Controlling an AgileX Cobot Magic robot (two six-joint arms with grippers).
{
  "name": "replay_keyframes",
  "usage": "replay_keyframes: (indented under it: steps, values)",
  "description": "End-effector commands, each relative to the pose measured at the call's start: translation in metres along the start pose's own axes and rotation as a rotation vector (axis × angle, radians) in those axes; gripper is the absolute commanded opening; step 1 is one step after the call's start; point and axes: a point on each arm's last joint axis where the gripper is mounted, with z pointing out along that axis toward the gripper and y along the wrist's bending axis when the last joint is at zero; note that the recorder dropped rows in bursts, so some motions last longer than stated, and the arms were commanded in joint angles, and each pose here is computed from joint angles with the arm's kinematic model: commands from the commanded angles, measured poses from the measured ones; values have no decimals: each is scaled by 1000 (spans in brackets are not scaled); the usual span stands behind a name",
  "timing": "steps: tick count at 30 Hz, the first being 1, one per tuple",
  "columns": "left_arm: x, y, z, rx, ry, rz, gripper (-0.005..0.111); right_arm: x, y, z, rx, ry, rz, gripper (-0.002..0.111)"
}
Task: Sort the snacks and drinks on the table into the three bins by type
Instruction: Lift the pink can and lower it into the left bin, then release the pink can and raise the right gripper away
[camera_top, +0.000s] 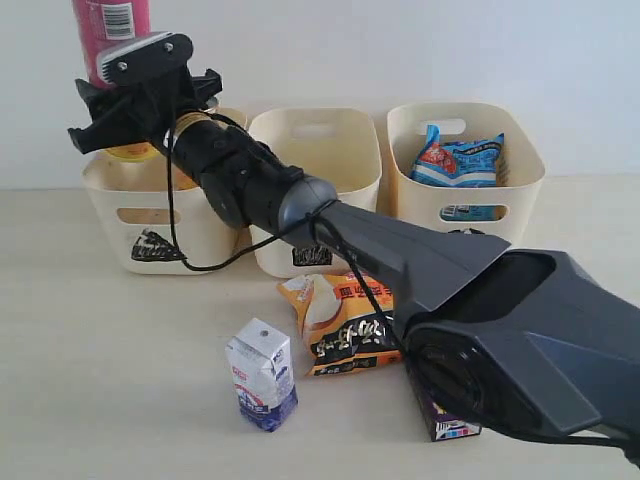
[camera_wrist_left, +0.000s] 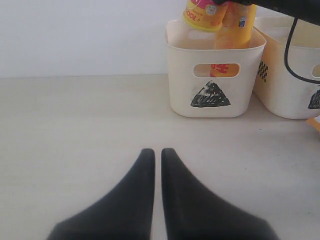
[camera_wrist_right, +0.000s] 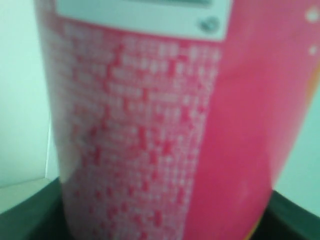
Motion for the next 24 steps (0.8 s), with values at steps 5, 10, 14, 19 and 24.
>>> replay_keyframes:
  steps: [5,10,14,19,24]
  values:
    - [0,0,0,-2,-9,0,4,7,-8,-1,11,-39,-21,0]
    - [0,0,0,-2,-7,0,4,12,-8,-1,11,-18,-52,2]
    - [0,0,0,-2,-7,0,4,20,-7,-2,9,-5,-61,26]
    - [0,0,0,-2,-7,0,4,22,-7,-2,12,-4,-53,74]
    - [0,0,0,-2,-7,0,4,22,-8,-2,19,-7,-38,78]
